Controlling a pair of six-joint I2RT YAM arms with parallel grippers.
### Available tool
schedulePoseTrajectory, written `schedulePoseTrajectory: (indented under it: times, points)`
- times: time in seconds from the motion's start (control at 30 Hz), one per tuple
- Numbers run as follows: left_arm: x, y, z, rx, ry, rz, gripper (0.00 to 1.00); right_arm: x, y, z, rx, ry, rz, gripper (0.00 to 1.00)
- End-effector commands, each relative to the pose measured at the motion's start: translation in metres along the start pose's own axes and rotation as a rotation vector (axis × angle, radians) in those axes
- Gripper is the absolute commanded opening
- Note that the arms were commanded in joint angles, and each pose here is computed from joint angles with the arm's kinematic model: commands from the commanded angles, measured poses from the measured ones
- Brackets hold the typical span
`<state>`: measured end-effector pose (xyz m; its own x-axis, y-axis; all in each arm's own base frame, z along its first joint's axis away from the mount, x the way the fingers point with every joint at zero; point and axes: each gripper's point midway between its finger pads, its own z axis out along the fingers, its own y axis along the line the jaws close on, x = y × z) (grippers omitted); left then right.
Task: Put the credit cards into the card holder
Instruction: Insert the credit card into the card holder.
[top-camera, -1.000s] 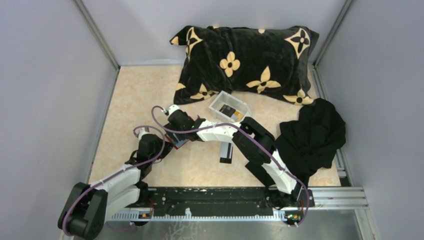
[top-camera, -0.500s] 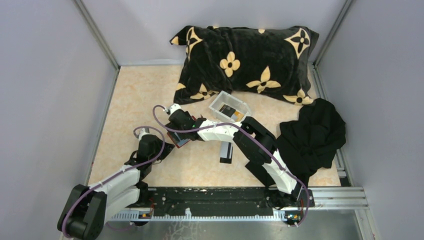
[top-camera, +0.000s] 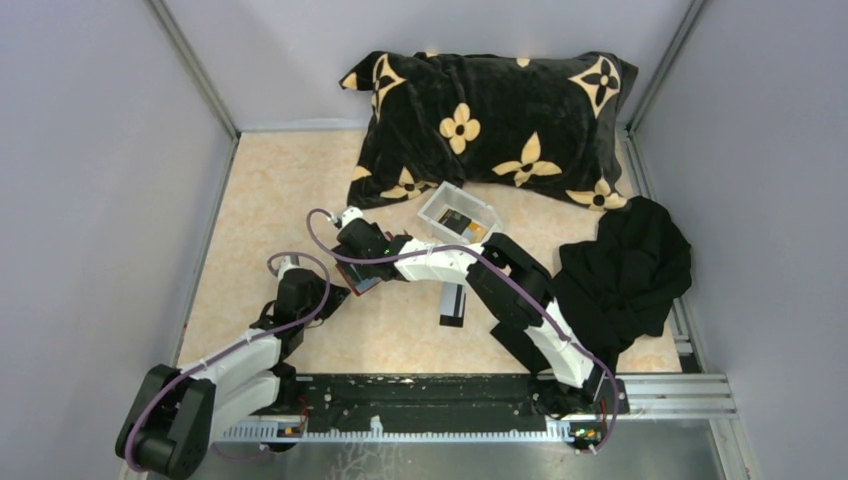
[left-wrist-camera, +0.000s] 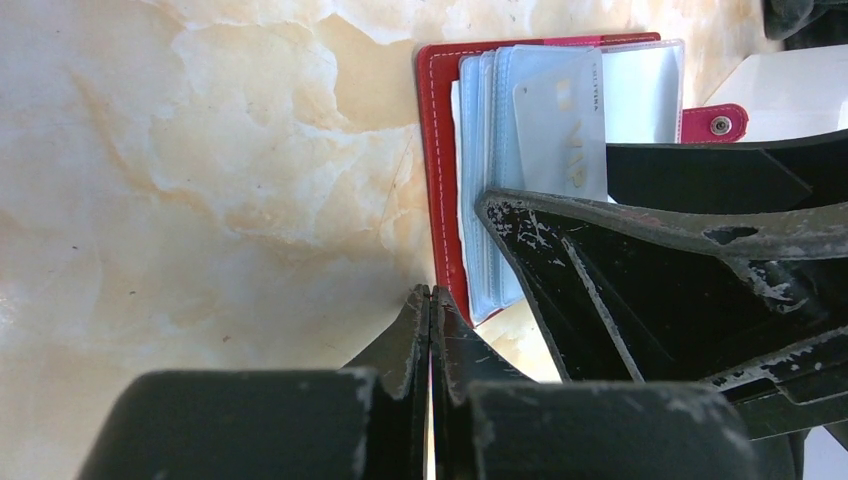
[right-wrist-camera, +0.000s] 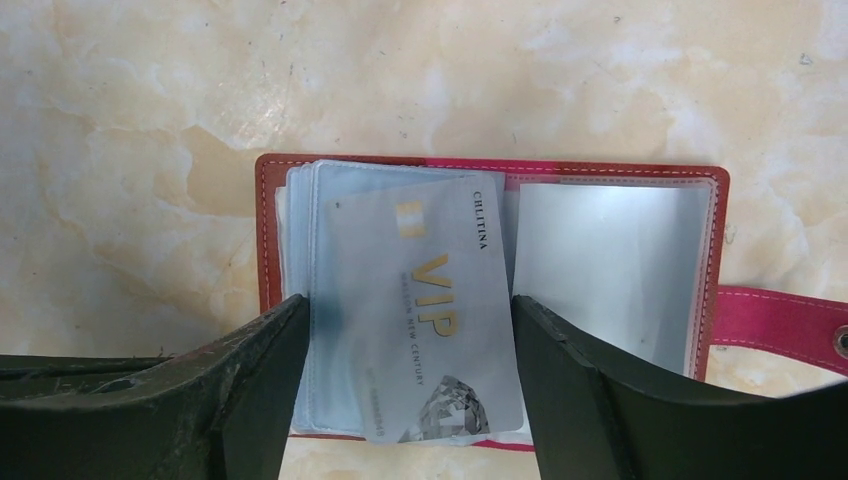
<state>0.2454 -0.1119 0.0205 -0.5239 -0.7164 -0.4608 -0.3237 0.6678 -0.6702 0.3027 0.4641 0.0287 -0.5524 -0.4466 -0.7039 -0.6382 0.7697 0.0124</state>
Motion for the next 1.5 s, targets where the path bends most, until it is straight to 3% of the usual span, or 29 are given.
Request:
schedulePoseTrajectory:
  times: [0.0,0.33,0.8,1.47]
  points:
    - [0.017,0.022,-0.003,-0.060,0.055,0.018,0.00,0.062,-0.036,0.000,0.147,0.214,-0.066,0.75]
    - [0.019,0.024,-0.004,-0.060,0.058,0.018,0.00,0.055,-0.045,-0.005,0.167,0.189,-0.012,0.79]
    - [0.013,0.015,-0.003,-0.043,0.046,0.029,0.00,0.024,-0.037,-0.037,-0.128,0.057,0.199,0.78]
    - [-0.006,-0.027,-0.001,0.020,0.032,0.084,0.01,-0.001,-0.054,-0.067,-0.193,-0.050,0.286,0.83]
